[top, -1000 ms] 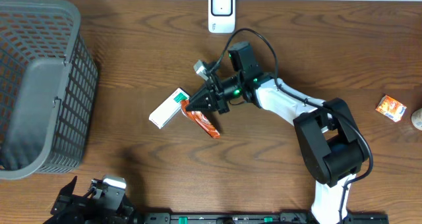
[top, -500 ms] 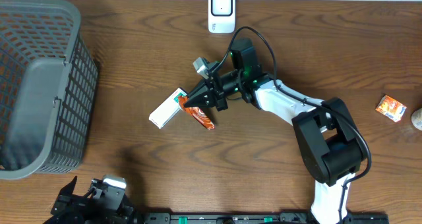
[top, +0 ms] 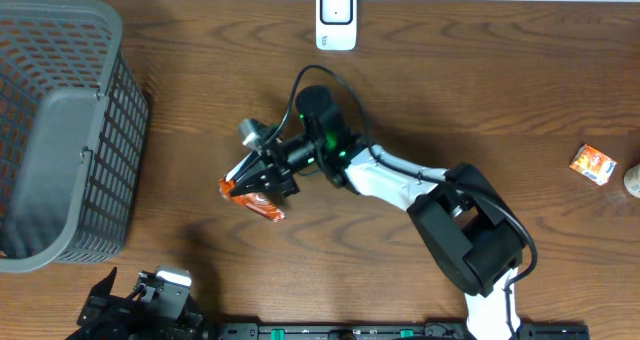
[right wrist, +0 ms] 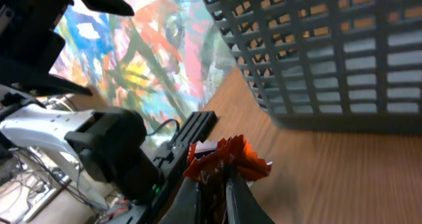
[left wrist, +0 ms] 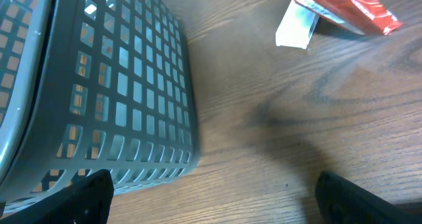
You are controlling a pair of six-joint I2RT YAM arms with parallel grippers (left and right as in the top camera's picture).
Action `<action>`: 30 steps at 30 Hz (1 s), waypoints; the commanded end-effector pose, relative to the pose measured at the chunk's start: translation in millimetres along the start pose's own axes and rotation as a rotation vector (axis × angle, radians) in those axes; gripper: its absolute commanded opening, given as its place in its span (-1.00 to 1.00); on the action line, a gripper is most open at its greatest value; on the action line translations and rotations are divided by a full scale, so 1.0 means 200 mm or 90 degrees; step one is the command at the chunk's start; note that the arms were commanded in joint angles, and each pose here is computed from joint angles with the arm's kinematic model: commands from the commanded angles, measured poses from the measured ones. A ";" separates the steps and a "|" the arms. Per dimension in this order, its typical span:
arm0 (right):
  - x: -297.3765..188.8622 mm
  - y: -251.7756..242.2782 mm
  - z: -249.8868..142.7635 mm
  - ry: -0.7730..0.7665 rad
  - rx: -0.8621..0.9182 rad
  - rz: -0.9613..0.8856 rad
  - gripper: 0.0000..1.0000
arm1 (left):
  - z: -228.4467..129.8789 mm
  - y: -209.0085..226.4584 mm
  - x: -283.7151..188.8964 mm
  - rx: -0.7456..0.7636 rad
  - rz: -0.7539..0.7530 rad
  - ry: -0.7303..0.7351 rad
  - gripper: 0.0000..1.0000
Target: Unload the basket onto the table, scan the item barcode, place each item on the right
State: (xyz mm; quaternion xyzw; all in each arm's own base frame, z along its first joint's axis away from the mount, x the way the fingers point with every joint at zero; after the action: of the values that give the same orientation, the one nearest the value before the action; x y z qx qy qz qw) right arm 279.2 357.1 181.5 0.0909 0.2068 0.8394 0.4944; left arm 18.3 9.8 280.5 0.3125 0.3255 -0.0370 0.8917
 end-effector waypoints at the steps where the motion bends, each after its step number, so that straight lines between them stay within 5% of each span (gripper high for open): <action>1: 0.04 -0.09 -0.12 0.004 0.090 -0.011 -0.98 | 0.00 0.00 0.00 0.003 0.002 -0.001 0.96; 11: 0.18 -0.12 -0.24 -0.071 0.165 0.053 -0.98 | 0.00 0.00 0.00 0.003 0.002 -0.001 0.95; 25: -0.25 -0.24 -0.25 -0.075 0.202 0.009 -0.96 | 0.00 0.00 0.00 0.003 0.002 -0.001 0.96; 30: -0.27 -0.28 -0.30 -0.056 0.235 0.006 -0.66 | 0.00 0.00 0.00 0.003 0.002 -0.001 0.95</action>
State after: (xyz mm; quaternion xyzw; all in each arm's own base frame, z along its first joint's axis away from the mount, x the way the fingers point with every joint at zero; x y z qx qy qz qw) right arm 334.4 315.8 117.4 0.2373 0.3302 0.7708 0.4904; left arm 18.2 9.8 280.4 0.3125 0.3256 -0.0370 0.8916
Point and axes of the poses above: each gripper's point midway between its finger pads, its own x axis out along the fingers, its own y axis along the line the jaws close on, z = x × y, the point moved 9 cm from there along -x, back along the fingers, and after that the axes turned 5 degrees about x, right-handed, at the moved point
